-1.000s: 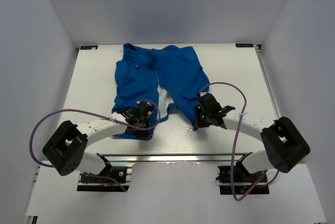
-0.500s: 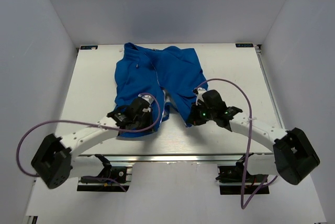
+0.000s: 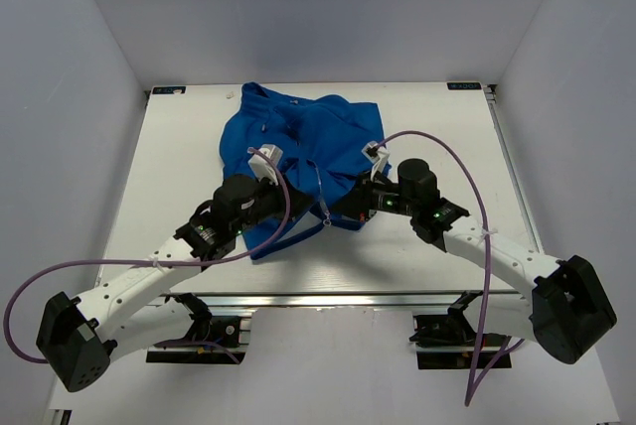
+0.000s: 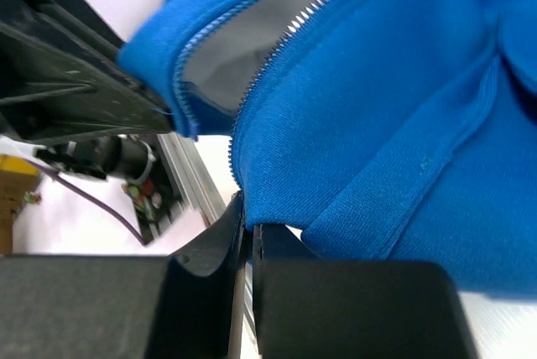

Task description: Zip up the jacket

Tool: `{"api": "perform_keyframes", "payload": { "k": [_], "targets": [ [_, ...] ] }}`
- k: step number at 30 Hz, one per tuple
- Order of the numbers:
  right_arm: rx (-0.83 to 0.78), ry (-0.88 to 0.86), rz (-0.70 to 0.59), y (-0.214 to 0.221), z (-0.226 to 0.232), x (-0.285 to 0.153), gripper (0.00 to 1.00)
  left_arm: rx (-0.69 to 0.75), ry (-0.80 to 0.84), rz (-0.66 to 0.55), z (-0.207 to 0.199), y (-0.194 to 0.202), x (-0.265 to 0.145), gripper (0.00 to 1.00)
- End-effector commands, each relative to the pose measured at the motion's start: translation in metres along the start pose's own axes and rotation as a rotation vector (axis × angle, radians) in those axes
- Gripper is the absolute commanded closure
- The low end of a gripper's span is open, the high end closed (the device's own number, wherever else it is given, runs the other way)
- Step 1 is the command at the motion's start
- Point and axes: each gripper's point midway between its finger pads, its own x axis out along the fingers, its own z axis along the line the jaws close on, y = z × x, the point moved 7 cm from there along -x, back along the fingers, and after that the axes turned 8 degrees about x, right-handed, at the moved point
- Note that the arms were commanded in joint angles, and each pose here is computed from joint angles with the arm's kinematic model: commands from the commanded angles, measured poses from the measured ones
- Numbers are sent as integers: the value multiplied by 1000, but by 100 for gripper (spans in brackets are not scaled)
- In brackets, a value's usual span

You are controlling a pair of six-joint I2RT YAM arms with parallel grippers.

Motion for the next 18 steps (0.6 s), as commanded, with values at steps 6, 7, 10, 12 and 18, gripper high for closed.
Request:
{"api": "perform_keyframes", "payload": {
  "k": [6,7,10,12,18],
  "targets": [
    [-20,-136,-244,-40,32,-3,100,-96,2,-196,-7,-28,-4,100],
    [-32,-156,-267,-43,35,-4,100,-105,-14,-207,-5,-28,-3,100],
    [-24,-181,-305,-45,37,-4,100,-126,-38,-224,-3,-31,-4,100],
    [-34,-201,-329,-48,39,-4,100,-144,-30,-226,-5,-32,-5,100],
    [-72,-207,-374,-58,42,-2,100,-166,-14,-237,-10,-39,-6,100]
  ]
}}
